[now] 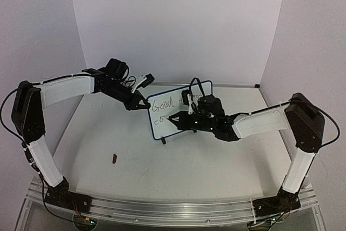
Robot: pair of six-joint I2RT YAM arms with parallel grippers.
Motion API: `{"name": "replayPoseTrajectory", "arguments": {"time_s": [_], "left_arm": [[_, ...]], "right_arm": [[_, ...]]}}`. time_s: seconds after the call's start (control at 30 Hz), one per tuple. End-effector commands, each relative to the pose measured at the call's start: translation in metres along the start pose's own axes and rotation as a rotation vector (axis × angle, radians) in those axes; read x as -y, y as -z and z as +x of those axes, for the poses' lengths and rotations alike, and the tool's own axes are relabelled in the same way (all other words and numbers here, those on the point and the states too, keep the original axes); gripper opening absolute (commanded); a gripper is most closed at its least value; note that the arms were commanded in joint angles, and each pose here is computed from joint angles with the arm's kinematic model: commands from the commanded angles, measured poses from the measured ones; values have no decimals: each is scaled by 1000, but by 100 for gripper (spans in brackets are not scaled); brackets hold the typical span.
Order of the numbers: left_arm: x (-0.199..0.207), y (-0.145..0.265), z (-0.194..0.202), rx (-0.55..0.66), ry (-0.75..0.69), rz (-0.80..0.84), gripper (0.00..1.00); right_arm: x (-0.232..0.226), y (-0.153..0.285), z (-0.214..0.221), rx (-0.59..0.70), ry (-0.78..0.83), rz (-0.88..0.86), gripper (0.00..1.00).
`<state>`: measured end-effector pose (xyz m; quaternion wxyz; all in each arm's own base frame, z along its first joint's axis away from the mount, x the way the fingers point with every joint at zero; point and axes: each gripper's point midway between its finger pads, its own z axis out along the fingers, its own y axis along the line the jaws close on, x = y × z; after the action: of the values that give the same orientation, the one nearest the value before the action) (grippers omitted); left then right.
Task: Write a sentence on the whiteboard
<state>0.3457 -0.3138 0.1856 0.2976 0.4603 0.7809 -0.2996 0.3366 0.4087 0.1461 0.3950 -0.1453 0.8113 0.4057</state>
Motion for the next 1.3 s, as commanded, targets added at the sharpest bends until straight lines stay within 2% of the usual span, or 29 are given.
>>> {"name": "replayPoseTrajectory", "arguments": {"time_s": [0.0, 0.5, 0.97, 1.27], "left_arm": [[-10, -12, 41, -157, 13, -58, 0], [-11, -13, 42, -158, 15, -57, 0], [-10, -15, 43, -165, 15, -54, 0], [-10, -16, 44, -166, 15, -54, 0]], "right_arm": [[-4, -7, -18, 49, 10, -12, 0], [-10, 34, -22, 84, 12, -14, 0], [10, 11, -2, 2, 29, 59, 0], [12, 3, -1, -6, 32, 61, 0]]}}
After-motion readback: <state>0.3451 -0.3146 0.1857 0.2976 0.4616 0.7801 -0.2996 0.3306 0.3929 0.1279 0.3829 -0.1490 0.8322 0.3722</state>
